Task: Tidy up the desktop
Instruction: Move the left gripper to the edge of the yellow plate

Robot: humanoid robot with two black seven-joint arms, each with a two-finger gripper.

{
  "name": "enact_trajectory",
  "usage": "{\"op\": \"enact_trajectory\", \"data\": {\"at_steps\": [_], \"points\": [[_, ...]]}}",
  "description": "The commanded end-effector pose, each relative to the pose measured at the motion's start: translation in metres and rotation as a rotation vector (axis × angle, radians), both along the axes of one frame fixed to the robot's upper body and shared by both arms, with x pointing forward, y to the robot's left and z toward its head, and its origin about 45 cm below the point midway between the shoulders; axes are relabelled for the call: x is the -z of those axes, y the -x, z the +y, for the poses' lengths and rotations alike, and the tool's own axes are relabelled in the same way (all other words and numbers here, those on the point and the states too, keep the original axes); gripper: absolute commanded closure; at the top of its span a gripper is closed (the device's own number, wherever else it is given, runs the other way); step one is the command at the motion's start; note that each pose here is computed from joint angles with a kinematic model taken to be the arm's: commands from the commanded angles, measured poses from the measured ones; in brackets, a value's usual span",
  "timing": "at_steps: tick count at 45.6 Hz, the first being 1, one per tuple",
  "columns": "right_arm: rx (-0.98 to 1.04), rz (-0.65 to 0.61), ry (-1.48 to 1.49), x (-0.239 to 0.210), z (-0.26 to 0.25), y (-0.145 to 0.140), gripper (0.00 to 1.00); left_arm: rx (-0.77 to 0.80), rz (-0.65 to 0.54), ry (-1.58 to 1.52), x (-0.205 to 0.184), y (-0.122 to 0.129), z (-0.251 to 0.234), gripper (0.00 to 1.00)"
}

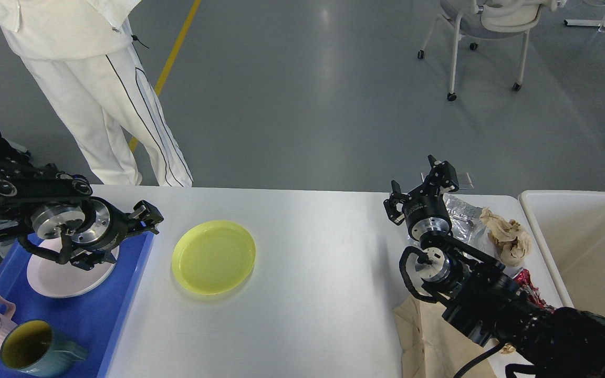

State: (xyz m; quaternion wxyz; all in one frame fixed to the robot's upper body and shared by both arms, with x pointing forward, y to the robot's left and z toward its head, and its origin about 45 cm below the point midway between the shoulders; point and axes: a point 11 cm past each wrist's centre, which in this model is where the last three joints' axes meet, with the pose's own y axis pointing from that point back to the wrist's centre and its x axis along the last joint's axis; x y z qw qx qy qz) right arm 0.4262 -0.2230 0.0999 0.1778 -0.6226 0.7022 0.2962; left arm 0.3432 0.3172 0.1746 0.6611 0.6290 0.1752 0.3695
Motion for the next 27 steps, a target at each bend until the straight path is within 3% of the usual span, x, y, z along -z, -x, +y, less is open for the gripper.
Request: {"op": "enact_trajectory", "data": {"at_steps": [1, 14, 27], "points": [[0.0, 0.0, 0.0, 0.0, 0.0, 0.0, 0.0, -0.069, 0.018, 0.022, 0.025, 0.013, -0.014, 0.06], [0.0, 0.0, -0.001, 0.0, 0.0, 0.0, 0.0, -0.206, -0.052, -0.024, 0.063, 0.018, -0.028, 0.05], [0.0, 0.0, -0.001, 0.0, 0.0, 0.0, 0.0, -0.237, -0.092, -0.042, 0.09, 0.01, -0.029, 0.07]]}}
